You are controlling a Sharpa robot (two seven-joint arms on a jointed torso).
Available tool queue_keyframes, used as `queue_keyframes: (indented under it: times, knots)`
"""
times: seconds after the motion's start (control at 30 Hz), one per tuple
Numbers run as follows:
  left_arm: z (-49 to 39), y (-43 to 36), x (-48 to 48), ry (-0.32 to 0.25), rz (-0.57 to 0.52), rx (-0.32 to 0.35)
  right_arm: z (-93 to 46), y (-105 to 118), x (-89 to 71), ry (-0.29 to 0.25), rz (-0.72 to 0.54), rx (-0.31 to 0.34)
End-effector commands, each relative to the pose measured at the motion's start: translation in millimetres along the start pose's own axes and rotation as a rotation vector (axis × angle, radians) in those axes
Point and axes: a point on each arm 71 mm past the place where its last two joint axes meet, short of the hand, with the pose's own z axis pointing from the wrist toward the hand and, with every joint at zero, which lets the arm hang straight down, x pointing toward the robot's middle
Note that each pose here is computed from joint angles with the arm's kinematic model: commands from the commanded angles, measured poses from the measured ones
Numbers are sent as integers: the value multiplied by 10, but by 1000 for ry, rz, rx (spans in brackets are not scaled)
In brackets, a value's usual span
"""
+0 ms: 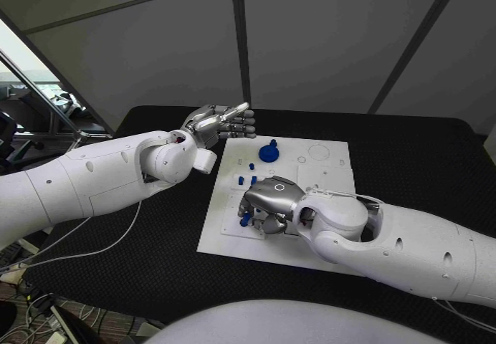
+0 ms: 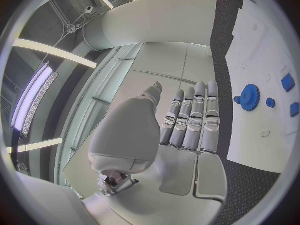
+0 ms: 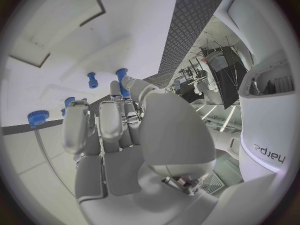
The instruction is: Assemble the parts on the task board
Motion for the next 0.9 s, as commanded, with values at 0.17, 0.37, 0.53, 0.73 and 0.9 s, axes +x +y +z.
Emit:
queue_keyframes:
  times: [0.17,0.37,0.53,0.73,0.9]
  knots:
    - [1,-15,14,16,2,4,18,43,76,46,-22,-14]
    - [-1,-16,10,16,3,3,25,37,91,36,-11,-15]
    - [-3,-15,8,14,4,1,24,26,54,-25,8,-4]
    - [-7,-17,8,16,5,1,-10,26,7,-93,35,11]
    - [-13,-19,-3,14,6,1,-154,20,-69,-184,66,17]
